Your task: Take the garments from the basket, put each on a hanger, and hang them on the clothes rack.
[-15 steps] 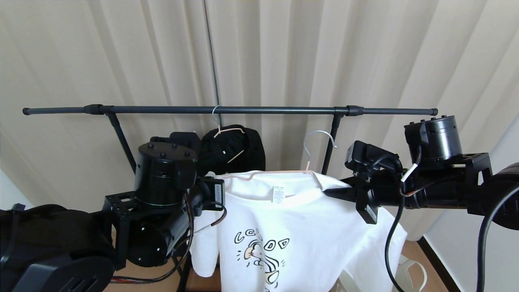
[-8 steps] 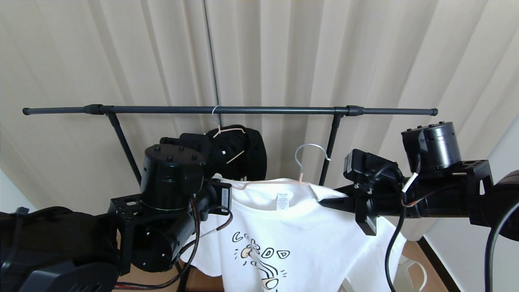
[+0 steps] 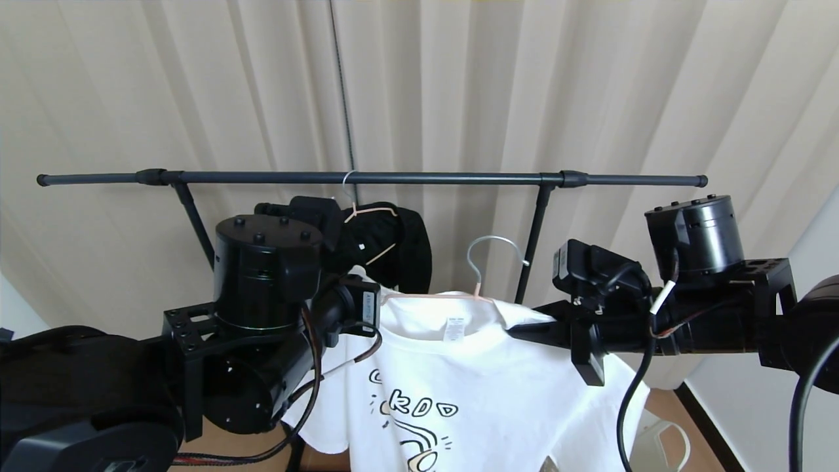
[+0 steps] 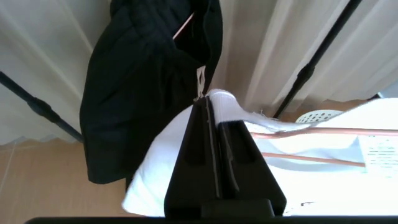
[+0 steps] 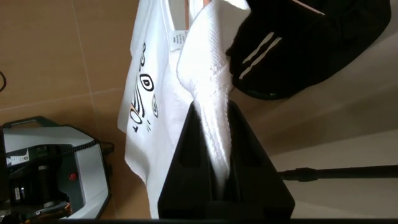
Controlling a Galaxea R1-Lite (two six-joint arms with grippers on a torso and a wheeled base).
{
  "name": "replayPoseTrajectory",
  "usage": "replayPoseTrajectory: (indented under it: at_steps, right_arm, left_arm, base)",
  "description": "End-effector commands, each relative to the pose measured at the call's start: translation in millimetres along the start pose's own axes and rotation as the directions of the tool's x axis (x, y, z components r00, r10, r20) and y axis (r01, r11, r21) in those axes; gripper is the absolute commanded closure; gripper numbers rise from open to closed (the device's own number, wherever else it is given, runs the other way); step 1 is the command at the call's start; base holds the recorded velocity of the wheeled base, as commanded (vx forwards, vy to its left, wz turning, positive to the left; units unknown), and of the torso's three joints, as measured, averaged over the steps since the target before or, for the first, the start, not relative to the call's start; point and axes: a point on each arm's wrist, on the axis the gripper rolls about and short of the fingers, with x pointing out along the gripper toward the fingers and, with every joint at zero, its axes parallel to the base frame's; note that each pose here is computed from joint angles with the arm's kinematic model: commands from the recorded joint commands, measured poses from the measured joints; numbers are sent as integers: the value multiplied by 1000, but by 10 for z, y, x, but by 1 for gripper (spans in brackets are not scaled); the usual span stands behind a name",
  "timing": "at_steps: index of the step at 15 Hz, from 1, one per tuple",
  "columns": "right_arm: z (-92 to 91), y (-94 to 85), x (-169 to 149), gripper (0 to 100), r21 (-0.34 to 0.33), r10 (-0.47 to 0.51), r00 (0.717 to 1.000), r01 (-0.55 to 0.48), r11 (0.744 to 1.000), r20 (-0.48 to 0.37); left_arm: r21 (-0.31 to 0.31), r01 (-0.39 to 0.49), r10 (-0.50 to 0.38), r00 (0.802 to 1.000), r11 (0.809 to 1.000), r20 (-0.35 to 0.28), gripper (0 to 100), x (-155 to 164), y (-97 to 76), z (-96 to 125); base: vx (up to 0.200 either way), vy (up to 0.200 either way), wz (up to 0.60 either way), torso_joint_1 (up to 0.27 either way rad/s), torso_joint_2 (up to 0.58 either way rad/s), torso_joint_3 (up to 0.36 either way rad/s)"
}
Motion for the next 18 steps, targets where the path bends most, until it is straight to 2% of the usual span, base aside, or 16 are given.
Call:
replayPoseTrajectory:
  at_steps: [1, 4, 5, 11, 18]
  right_arm:
    - [-31, -24, 89, 100, 10, 12, 1000, -12, 1000, -15]
    - [-12, -51, 145, 100, 72, 5, 1000, -3, 997, -17]
    - [29, -6, 180, 100, 84, 14, 1000, -13, 996, -2]
    - [27, 53, 392, 100, 133, 20, 999, -15, 991, -37]
    - [33, 109, 657, 100, 164, -36, 999, 39, 986, -17]
  left_arm:
    - [9, 38, -38, 999, 999, 32, 100, -87, -74, 101]
    - [47, 93, -95, 994, 995, 51, 100, -245, -168, 176]
    - [53, 109, -112, 992, 993, 60, 100, -287, -201, 202]
    - [51, 173, -176, 981, 984, 84, 100, -415, -258, 263]
    - [37, 189, -192, 975, 981, 109, 100, -451, -287, 336]
  base:
    - [0, 0, 0, 0, 0, 0]
    - [0, 0, 0, 0, 0, 0]
    - [0, 0, 0, 0, 0, 0]
    - [0, 0, 0, 0, 0, 0]
    - [0, 0, 0, 0, 0, 0]
